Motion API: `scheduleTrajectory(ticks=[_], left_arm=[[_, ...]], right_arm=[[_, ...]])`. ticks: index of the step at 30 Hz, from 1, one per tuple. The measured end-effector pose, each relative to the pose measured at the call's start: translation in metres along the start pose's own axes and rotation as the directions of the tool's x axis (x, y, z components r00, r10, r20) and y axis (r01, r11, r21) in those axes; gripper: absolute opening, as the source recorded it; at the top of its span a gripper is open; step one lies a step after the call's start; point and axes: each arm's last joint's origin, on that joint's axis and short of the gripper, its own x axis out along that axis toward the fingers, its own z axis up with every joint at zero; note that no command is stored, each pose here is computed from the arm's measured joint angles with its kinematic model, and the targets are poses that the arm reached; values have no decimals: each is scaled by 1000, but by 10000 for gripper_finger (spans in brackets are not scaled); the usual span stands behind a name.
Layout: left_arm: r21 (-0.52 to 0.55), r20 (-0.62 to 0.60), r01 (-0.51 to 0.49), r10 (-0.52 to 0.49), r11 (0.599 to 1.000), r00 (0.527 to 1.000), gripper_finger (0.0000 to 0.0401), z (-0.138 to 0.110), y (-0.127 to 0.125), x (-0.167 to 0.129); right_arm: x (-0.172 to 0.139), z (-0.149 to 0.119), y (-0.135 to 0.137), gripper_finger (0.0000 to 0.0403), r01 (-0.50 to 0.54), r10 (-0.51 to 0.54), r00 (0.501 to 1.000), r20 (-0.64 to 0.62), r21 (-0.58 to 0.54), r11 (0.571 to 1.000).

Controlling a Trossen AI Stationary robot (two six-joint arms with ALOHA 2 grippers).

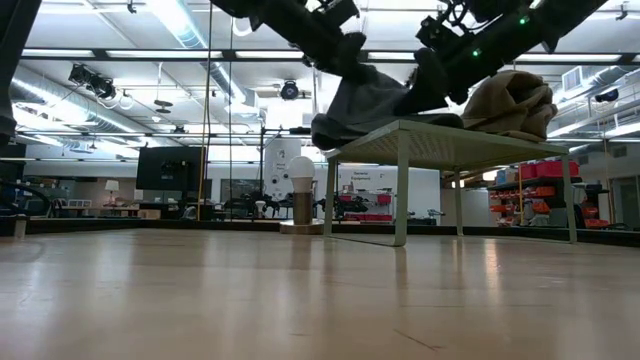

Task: Stack caps on shelf
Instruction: Stack the black cap on the black cap on the shelf

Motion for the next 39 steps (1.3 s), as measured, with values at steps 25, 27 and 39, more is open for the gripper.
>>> scheduleTrajectory(ticks=[25, 27, 39], left_arm=[[147, -172, -79, 104, 986, 980, 99, -1, 12, -28], [122, -155, -96, 115, 988, 981, 137, 5, 18, -36], [-90, -378, -96, 56, 991, 924, 247, -10, 49, -78]], right_arm=[[1, -3, 0, 29, 5, -5, 1000, -13, -3, 1000], [1, -3, 0, 29, 4, -4, 1000, -15, -3, 1000], [0, -5, 3, 29, -49, 50, 998, -32, 9, 999]])
